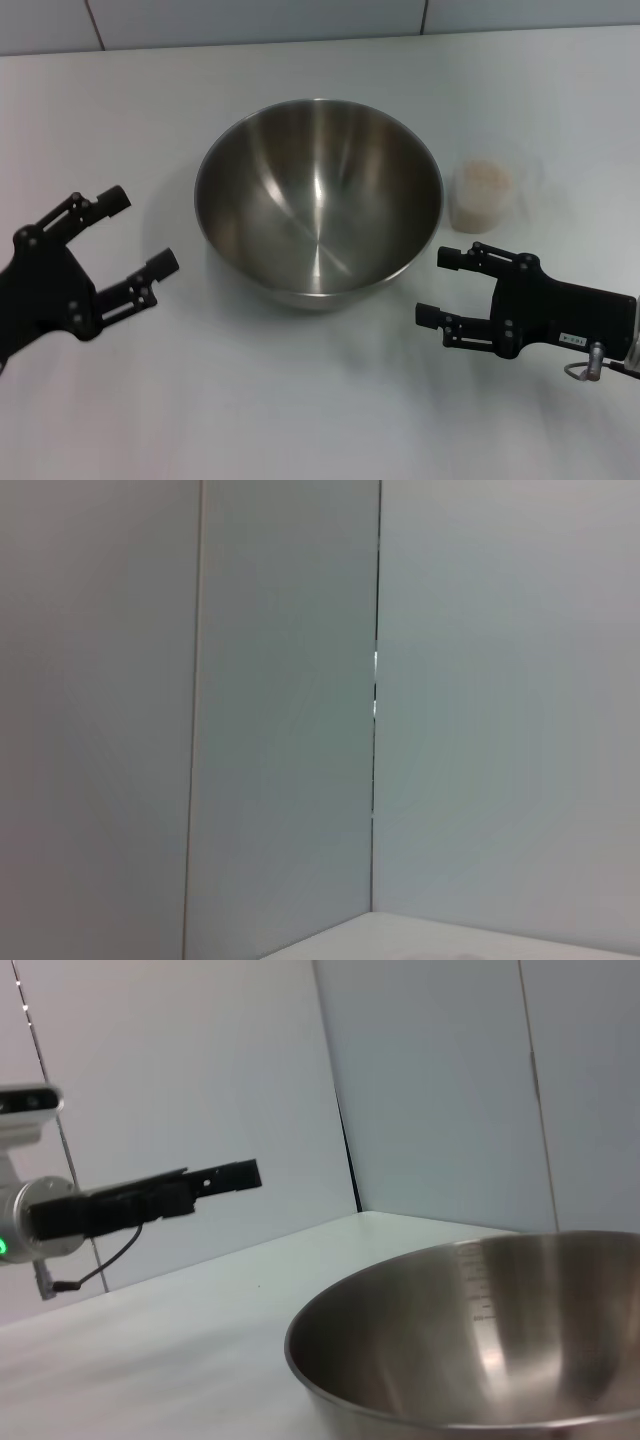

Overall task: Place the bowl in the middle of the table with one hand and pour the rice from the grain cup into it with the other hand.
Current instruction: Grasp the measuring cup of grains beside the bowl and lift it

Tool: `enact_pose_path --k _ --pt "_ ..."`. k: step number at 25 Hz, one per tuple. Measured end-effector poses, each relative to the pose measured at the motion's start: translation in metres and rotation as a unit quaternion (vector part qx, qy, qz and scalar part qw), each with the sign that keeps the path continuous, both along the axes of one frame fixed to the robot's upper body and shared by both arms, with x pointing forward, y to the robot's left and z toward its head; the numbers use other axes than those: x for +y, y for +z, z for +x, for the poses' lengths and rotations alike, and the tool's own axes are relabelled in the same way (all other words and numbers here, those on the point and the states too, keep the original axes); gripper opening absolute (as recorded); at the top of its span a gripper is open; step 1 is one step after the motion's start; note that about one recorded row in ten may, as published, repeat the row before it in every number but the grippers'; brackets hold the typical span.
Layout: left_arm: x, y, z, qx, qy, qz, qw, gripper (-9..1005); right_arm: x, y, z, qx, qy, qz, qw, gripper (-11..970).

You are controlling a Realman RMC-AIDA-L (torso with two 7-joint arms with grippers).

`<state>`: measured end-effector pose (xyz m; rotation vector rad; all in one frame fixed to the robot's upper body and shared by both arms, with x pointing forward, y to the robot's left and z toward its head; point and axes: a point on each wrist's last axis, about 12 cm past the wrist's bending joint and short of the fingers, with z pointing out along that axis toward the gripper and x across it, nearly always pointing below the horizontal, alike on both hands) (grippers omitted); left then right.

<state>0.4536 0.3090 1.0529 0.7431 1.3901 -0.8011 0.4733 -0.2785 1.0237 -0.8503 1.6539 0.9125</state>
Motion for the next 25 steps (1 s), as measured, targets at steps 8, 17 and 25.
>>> enact_pose_path --k 8,17,25 --pt "-0.009 -0.012 -0.004 -0.011 -0.003 0.030 0.999 859 -0.003 0.000 0.000 -0.003 -0.003 -0.006 1.000 778" --pt "-0.012 -0.028 -0.003 0.006 0.002 0.087 0.996 860 -0.004 0.000 0.001 -0.003 -0.006 -0.010 1.000 774" --pt "-0.012 -0.026 -0.005 0.005 -0.004 0.079 0.997 860 -0.005 -0.003 -0.001 0.002 -0.015 -0.014 1.000 770"
